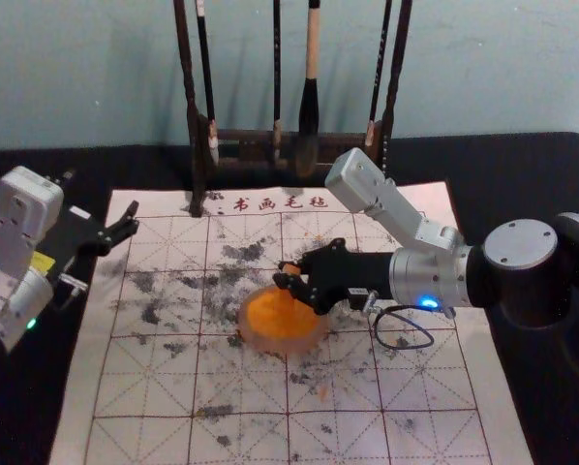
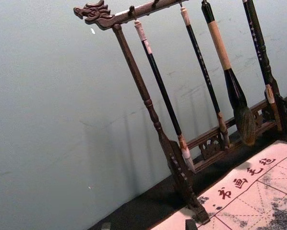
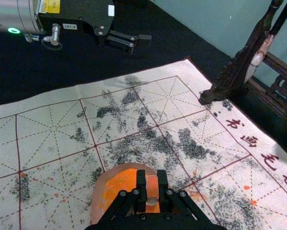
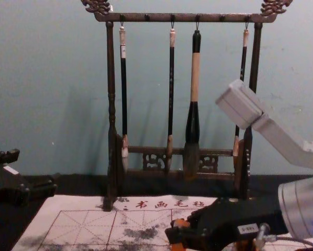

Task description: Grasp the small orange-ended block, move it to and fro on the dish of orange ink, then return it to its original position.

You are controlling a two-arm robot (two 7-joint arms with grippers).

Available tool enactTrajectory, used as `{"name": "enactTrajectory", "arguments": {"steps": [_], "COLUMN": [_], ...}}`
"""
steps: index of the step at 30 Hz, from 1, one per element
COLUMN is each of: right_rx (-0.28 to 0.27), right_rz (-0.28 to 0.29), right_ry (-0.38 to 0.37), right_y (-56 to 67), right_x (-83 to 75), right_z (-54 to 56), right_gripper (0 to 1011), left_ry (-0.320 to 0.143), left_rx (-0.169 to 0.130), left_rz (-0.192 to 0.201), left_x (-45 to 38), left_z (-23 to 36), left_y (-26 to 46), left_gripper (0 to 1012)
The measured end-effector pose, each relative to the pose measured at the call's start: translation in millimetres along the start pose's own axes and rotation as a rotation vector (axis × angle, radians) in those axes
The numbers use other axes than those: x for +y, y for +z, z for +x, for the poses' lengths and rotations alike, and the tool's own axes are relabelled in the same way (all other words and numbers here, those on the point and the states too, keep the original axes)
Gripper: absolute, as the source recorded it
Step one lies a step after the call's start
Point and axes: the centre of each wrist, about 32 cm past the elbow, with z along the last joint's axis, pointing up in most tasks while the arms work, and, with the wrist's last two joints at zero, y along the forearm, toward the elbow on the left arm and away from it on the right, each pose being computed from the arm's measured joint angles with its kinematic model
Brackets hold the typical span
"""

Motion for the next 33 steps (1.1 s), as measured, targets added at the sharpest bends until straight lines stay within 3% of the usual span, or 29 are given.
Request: {"name": "enactTrajectory", "arguments": {"steps": [21, 33], "right_rx": [-0.015, -0.021], "right_rz": [-0.012, -0.006], "right_ry": [0.020, 0.052], "right_y": [-5.4, -6.2], "right_x": [-13.8, -11.4], "right_z": [2.9, -1.1], "right_gripper": [110, 110], "left_ry": [0.000, 0.000], "left_rx": [0.000, 0.000], "left_rz": [0.000, 0.000], "left_x": [0.0, 0.0], "left_z": [0.0, 0.0], "left_y": [0.0, 0.0], "left_gripper": [1001, 1001]}}
